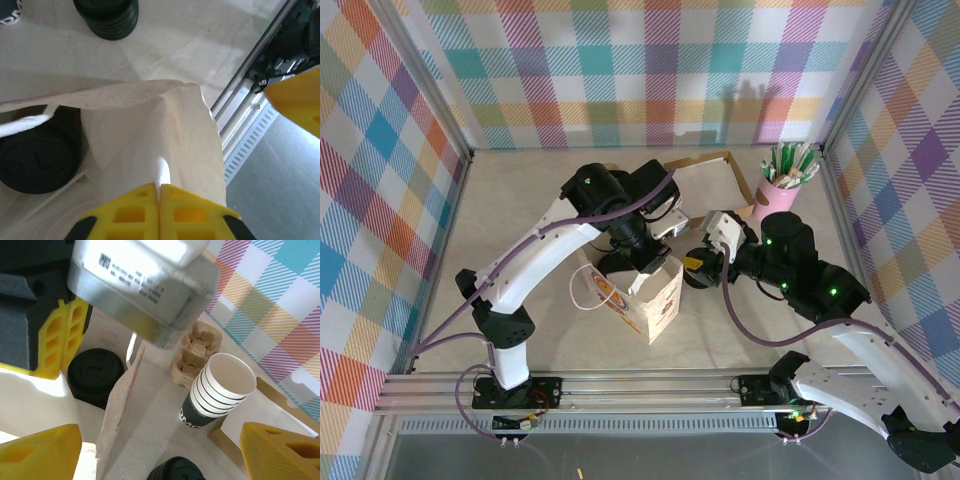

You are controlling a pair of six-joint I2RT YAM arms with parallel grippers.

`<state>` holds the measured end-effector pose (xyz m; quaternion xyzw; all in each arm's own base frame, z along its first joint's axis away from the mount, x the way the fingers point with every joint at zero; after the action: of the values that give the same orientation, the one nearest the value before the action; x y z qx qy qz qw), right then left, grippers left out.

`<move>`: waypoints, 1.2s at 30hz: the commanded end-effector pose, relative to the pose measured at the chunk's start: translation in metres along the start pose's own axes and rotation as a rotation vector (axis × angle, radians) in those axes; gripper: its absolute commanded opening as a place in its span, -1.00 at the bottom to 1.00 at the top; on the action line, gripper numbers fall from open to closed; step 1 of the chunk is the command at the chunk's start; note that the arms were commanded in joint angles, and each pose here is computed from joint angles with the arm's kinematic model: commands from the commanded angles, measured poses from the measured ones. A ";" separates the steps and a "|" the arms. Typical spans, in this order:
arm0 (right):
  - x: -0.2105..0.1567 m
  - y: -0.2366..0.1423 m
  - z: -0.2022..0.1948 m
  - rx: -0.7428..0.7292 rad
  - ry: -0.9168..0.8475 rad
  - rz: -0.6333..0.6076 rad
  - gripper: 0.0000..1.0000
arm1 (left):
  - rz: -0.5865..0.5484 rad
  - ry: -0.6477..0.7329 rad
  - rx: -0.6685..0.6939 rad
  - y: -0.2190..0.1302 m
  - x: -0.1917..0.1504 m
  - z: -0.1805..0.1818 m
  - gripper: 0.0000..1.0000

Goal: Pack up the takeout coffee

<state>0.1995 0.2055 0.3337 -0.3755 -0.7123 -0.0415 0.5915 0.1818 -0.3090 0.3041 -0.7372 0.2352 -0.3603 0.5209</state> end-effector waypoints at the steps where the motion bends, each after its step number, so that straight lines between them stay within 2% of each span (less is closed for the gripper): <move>1: 0.012 -0.007 -0.001 0.011 0.004 -0.033 0.62 | 0.175 -0.049 -0.022 0.004 -0.039 0.000 -1.00; 13: 0.008 -0.012 0.001 0.010 0.031 -0.028 0.59 | 0.182 -0.150 -0.083 0.052 -0.021 -0.004 -1.00; 24: 0.004 -0.015 0.001 -0.001 0.027 -0.016 0.58 | 0.153 -0.185 -0.122 0.072 -0.012 -0.007 -0.99; 30: 0.008 -0.017 0.000 -0.006 0.019 -0.024 0.58 | 0.081 -0.170 -0.087 0.044 -0.006 -0.004 -0.29; 33: 0.008 -0.017 -0.001 -0.006 0.011 -0.025 0.58 | 0.078 -0.173 -0.059 0.027 -0.011 0.002 -0.11; 36: 0.009 -0.015 -0.001 -0.004 0.008 -0.026 0.58 | 0.083 -0.164 -0.043 0.015 -0.016 0.003 -0.01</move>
<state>0.1925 0.2003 0.3330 -0.3748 -0.7068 -0.0397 0.5987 0.1802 -0.3217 0.2662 -0.7715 0.2351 -0.2699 0.5260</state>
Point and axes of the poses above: each hand's point on the last joint's axis, 136 mm out from that joint toward the fingers, its own y axis out along the fingers, its own z axis along the line the jaws close on, x = y × z, the point moved 1 cm from there along -y, back along the fingers, and after that the axes turned 1 degree about -y, right-handed, at the moved point
